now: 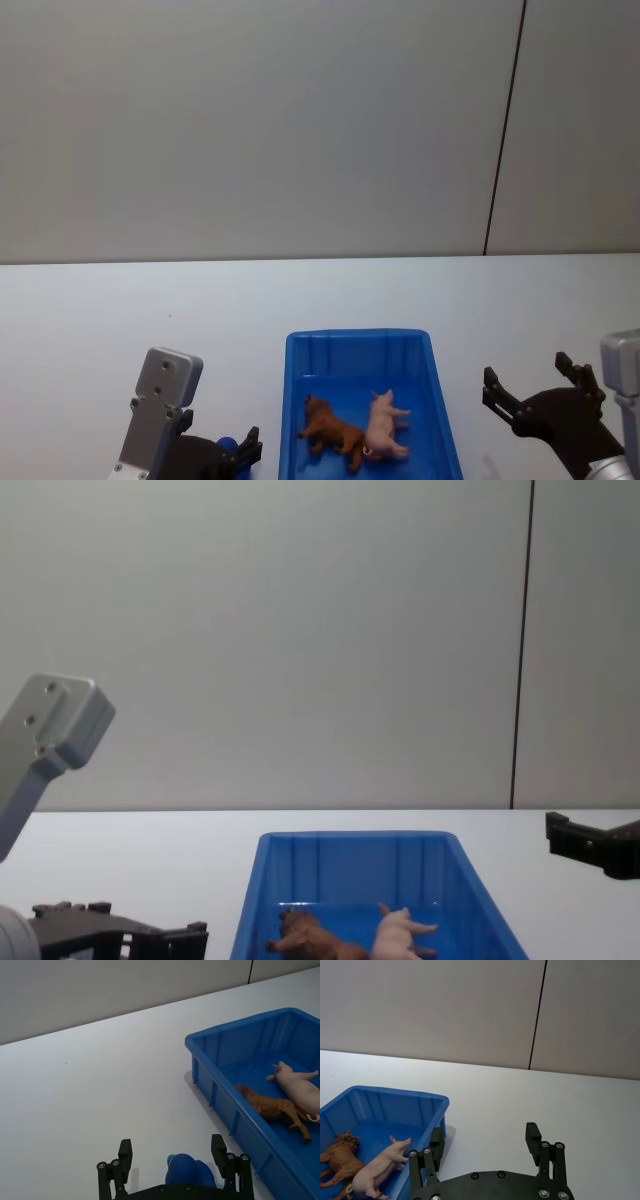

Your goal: Pick up the two dolls from the table and place them into the box.

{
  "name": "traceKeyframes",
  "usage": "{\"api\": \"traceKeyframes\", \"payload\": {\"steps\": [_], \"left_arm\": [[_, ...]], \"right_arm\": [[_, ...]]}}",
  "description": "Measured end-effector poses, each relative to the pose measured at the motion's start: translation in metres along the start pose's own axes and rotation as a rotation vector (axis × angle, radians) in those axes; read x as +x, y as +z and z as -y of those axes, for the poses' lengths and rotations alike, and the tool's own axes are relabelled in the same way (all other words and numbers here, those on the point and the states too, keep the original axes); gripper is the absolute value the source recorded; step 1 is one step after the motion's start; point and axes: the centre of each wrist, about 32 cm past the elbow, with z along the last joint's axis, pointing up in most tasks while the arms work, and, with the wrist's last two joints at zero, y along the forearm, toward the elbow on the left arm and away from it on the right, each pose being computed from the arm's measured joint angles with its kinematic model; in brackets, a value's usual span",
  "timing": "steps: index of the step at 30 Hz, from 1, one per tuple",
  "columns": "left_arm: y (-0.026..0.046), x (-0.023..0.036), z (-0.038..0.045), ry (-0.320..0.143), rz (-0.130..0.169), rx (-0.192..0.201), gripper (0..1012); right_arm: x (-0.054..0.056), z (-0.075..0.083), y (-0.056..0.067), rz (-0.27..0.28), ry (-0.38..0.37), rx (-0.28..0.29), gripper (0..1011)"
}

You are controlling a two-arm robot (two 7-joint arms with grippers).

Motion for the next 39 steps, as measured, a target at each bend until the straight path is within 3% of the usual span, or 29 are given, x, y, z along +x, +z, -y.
{"api": "traceKeyframes", "payload": {"steps": [8,16,25,31,39], "left_arm": [[-0.0055,0.0011,0.0024,-0.007,-0.01,0.02,864],[-0.0132,0.0019,0.0038,-0.016,-0.026,0.043,600],[-0.0156,0.0022,0.0039,-0.017,-0.03,0.039,316],[-0.0119,0.0018,0.0029,-0.017,-0.018,0.0,261],[0.0008,0.0,0.0015,-0.039,0.012,-0.084,218]], "right_arm": [[0.0,0.0,0.0,0.0,0.0,0.0,1001],[0.0,0.0,0.0,0.0,0.0,0.0,1001],[0.0,0.0,0.0,0.0,0.0,0.0,1001],[0.0,0.0,0.0,0.0,0.0,0.0,1001],[0.0,0.0,0.0,0.0,0.0,0.0,1001]]}}
